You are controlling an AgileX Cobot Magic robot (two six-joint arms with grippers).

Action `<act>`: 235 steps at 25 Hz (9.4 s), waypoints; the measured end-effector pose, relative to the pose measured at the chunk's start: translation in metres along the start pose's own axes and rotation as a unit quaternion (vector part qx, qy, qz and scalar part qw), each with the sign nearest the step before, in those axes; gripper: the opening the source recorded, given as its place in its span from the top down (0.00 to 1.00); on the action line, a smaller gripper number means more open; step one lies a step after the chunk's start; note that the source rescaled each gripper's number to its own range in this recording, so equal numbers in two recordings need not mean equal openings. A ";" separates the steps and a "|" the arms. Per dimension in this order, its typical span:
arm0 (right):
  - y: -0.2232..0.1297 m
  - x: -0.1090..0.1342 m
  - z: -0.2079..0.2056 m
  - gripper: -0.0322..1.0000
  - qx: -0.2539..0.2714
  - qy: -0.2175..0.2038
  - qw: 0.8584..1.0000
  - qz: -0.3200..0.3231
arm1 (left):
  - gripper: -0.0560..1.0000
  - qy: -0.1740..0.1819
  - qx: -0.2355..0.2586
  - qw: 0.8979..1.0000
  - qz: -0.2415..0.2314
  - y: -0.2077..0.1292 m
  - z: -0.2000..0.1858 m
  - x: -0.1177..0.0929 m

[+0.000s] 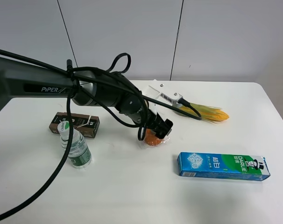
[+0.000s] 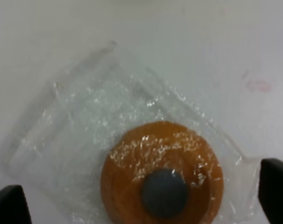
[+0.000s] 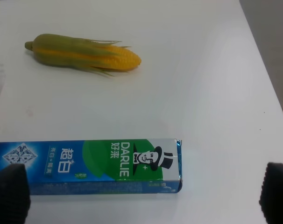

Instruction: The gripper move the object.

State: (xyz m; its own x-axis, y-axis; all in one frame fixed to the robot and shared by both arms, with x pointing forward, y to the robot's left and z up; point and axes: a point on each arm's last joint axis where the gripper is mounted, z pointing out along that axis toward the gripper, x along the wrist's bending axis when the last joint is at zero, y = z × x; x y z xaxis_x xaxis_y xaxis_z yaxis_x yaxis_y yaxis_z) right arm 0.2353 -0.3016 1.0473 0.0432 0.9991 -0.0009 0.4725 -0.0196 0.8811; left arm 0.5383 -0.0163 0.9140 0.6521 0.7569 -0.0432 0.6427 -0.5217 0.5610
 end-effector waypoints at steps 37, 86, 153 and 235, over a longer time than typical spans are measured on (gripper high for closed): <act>0.000 0.000 0.000 0.00 0.000 0.000 1.000 0.000 | 0.27 -0.009 0.055 0.996 -0.073 -0.027 0.035 -0.009; 0.000 0.000 0.000 0.00 0.000 0.000 1.000 0.000 | 0.95 0.186 -0.075 0.936 -0.290 -0.141 -0.284 0.123; 0.000 0.000 0.000 0.00 0.000 0.000 1.000 0.000 | 0.01 0.176 -0.231 0.887 -0.360 -0.112 -0.273 0.157; 0.000 0.000 0.000 0.00 0.000 0.000 1.000 0.000 | 0.00 0.271 -0.244 0.909 -0.203 -0.281 -0.362 0.031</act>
State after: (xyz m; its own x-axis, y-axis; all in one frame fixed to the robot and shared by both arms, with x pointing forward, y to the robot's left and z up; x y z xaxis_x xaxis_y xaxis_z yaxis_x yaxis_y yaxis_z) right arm 0.2353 -0.3016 1.0473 0.0432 0.9991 -0.0009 0.4725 -0.0196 0.8811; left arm 0.2322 0.2960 1.0546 0.0217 0.9997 0.0103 0.4443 -0.0188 0.8957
